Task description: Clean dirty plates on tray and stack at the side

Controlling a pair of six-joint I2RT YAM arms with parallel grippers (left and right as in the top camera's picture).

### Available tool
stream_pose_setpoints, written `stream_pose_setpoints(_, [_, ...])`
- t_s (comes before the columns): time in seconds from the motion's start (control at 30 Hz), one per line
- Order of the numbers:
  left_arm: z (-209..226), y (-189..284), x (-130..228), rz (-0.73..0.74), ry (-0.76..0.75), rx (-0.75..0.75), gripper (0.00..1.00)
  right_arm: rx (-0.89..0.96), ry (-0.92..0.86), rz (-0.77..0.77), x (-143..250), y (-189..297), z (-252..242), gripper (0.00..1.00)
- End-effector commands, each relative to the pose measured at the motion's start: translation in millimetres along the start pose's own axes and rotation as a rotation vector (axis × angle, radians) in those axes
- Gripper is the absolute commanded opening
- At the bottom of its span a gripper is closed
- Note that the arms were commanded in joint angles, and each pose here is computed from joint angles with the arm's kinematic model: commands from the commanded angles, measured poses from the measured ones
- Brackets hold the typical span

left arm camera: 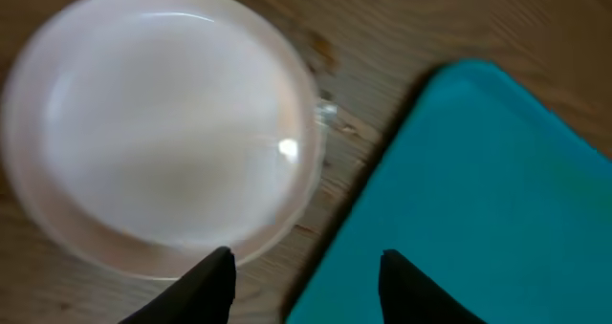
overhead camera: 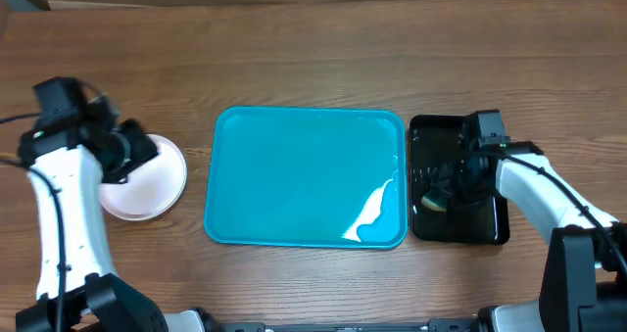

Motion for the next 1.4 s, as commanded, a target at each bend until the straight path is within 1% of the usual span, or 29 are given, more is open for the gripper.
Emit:
stream_pose_setpoints(0.0, [-31, -7, 23, 0.091, -0.168, 0.087, 0.56, -0.065, 0.136, -0.092, -31, 28, 17, 0.04])
stream_pose_setpoints(0.07, [-45, -10, 35, 0.121, -0.222, 0.094, 0.57, -0.082, 0.180, -0.116, -38, 36, 23, 0.04])
stream_pose_setpoints(0.13, [-57, -12, 45, 0.142, -0.267, 0.099, 0.59, -0.080, 0.186, -0.126, -39, 36, 24, 0.04])
stream_pose_setpoints(0.33, [-80, -15, 66, 0.167, -0.367, 0.112, 0.62, -0.064, 0.172, -0.095, -29, 13, 17, 0.04])
stream_pose_setpoints(0.4, [-85, -15, 70, 0.171, -0.388, 0.119, 0.61, -0.035, 0.166, -0.083, -22, 0, 10, 0.04])
stream_pose_setpoints(0.43, [-87, -15, 71, 0.173, -0.394, 0.120, 0.59, -0.025, 0.165, -0.079, -19, -5, 8, 0.04])
stream_pose_setpoints(0.67, [-88, -15, 75, 0.186, -0.399, 0.118, 0.59, -0.002, 0.157, -0.038, 1, -42, -5, 0.04])
stream_pose_setpoints(0.77, [-87, -15, 75, 0.191, -0.399, 0.117, 0.59, -0.009, 0.159, -0.049, -3, -41, -3, 0.04])
stream_pose_setpoints(0.8, [-87, -15, 75, 0.191, -0.399, 0.117, 0.61, -0.011, 0.159, -0.052, -6, -38, -2, 0.04])
stream_pose_setpoints(0.87, [-87, -15, 75, 0.191, -0.399, 0.117, 0.61, -0.018, 0.158, -0.059, -15, -26, 2, 0.04])
stream_pose_setpoints(0.9, [-87, -15, 75, 0.191, -0.399, 0.117, 0.61, -0.017, 0.159, -0.062, -21, -17, 5, 0.07])
stream_pose_setpoints(0.93, [-87, -15, 75, 0.191, -0.399, 0.117, 0.61, -0.017, 0.159, -0.064, -25, -10, 7, 0.15])
stream_pose_setpoints(0.97, [-87, -15, 75, 0.190, -0.399, 0.117, 0.61, -0.017, 0.159, -0.065, -30, 0, 10, 0.25])
stream_pose_setpoints(1.03, [-87, -15, 75, 0.190, -0.399, 0.117, 0.61, -0.016, 0.159, -0.059, -37, 17, 15, 0.53])
stream_pose_setpoints(1.13, [-87, -15, 75, 0.191, -0.399, 0.117, 0.61, -0.016, 0.160, -0.065, -48, 39, 21, 0.72])
stream_pose_setpoints(1.2, [-88, -15, 75, 0.190, -0.399, 0.118, 0.62, -0.008, 0.162, -0.080, -54, 54, 24, 0.78])
stream_pose_setpoints(1.27, [-88, -15, 75, 0.190, -0.400, 0.118, 0.62, 0.011, 0.163, -0.100, -58, 68, 26, 0.79])
stream_pose_setpoints(1.37, [-88, -15, 75, 0.188, -0.423, 0.121, 0.63, 0.016, 0.169, -0.140, -60, 87, 29, 0.77])
Point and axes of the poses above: each gripper's point midway between its finger pads, its own y axis back along the fingers, its own z axis along the line the jaws close on, x = y × z, the point moved 9 cm from there along y, back along the fingers, and after that the axes turned 14 degrees about y, right-handed, at the moved point
